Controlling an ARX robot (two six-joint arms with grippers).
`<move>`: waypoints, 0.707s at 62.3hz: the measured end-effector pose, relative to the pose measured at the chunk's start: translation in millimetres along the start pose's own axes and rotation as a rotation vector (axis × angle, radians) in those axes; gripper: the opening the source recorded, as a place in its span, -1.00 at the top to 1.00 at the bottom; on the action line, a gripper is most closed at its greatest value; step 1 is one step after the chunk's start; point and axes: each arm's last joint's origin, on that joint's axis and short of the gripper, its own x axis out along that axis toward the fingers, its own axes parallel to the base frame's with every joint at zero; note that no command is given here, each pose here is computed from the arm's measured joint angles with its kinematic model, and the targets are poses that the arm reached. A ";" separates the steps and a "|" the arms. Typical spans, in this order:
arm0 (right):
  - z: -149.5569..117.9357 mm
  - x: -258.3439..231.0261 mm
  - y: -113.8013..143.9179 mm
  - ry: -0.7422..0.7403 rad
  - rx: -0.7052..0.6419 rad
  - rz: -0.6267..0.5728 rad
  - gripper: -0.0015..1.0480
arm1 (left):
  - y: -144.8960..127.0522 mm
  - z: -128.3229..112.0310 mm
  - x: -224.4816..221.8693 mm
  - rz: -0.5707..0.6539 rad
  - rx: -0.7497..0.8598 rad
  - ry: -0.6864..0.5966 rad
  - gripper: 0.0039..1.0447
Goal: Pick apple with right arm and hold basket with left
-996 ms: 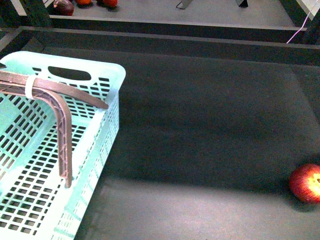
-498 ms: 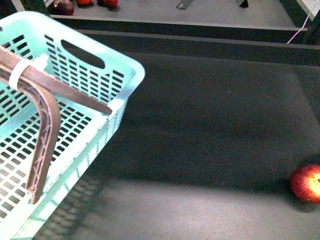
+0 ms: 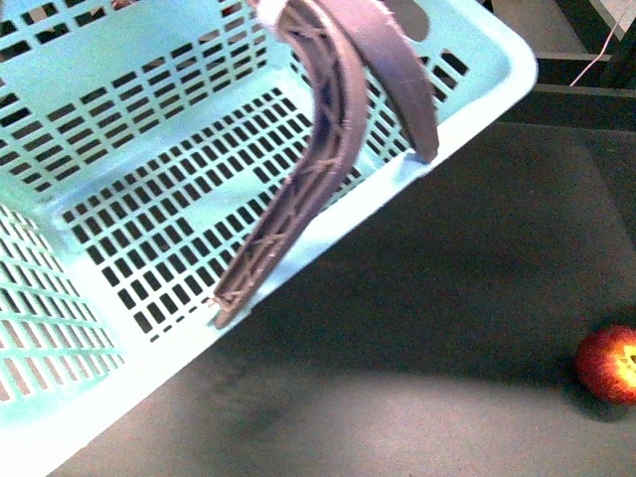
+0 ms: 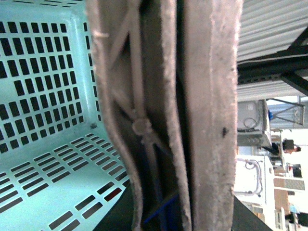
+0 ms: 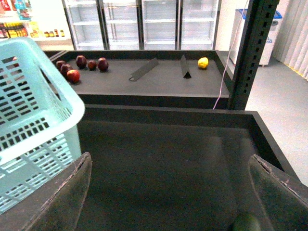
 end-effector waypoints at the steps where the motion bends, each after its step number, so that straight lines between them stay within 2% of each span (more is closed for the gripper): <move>1: 0.0 0.0 0.0 0.000 0.000 0.000 -0.83 | -1.5 -2.1 2.3 -0.006 -0.001 0.008 0.68; 22: 0.0 0.0 0.0 0.000 0.000 0.000 -0.83 | -24.7 -35.0 12.0 -0.082 0.033 0.102 0.68; 44: 0.0 0.0 0.0 0.000 0.000 0.000 -0.83 | -27.0 -38.9 12.0 -0.089 0.046 0.107 0.68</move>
